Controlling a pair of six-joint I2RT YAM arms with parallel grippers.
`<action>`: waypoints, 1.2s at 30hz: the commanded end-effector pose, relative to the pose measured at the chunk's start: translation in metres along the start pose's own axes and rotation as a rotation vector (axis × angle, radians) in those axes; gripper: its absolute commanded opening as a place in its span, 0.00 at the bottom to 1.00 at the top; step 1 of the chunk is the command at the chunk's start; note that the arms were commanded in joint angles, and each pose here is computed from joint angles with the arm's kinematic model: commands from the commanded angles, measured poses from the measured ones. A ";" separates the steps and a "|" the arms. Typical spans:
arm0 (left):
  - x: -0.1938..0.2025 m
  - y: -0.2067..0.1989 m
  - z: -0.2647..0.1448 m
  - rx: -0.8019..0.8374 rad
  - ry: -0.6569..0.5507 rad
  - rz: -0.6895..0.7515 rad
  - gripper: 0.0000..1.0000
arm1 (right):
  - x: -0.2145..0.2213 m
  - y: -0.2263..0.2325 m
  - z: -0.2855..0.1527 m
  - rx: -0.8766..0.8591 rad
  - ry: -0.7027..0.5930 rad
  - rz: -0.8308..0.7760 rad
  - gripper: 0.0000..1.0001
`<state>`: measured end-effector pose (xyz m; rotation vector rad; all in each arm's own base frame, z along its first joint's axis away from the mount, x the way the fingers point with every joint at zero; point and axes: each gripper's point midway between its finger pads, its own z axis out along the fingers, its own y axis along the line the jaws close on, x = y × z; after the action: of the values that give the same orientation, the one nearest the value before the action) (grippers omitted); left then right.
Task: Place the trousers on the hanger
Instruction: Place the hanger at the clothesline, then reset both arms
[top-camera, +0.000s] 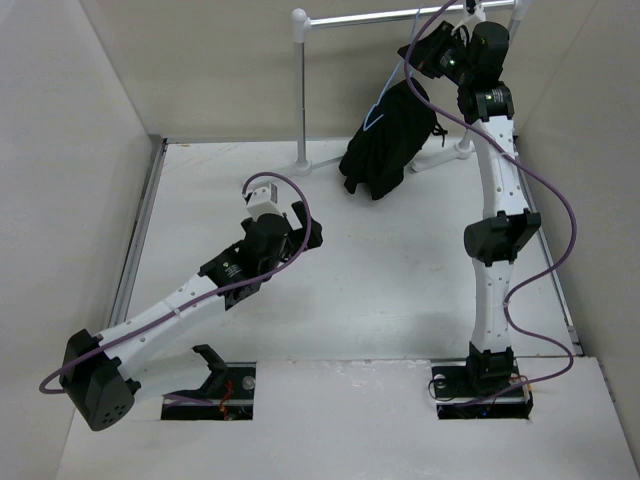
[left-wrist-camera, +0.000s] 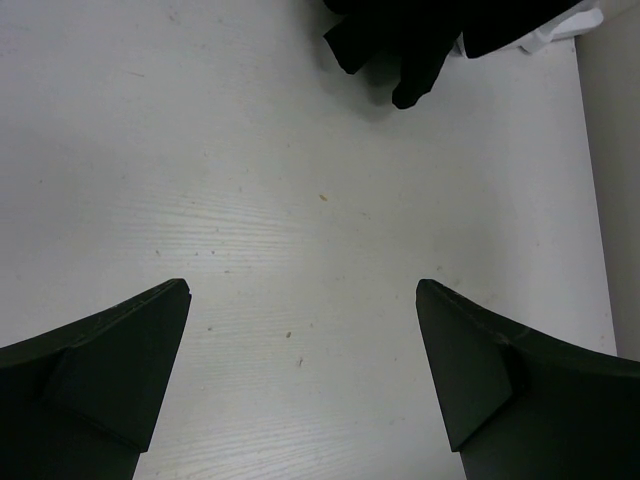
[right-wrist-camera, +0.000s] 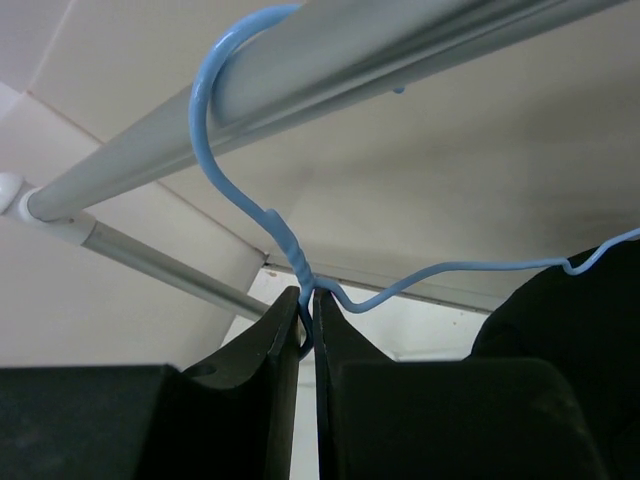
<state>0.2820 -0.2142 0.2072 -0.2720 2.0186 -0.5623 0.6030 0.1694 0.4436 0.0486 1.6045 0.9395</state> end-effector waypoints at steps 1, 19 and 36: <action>-0.011 -0.001 0.000 0.008 -0.036 -0.030 1.00 | -0.035 0.032 -0.013 -0.057 -0.096 -0.059 0.20; -0.045 0.012 -0.010 0.006 -0.082 -0.079 1.00 | -0.040 0.043 -0.076 0.088 -0.163 -0.074 1.00; -0.014 0.096 -0.010 -0.357 0.122 -0.002 1.00 | 0.148 -0.044 -0.258 0.548 -0.069 0.122 1.00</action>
<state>0.2906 -0.1311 0.1762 -0.4582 2.1880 -0.2812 0.3802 0.0887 0.3330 0.4537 1.6947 0.6437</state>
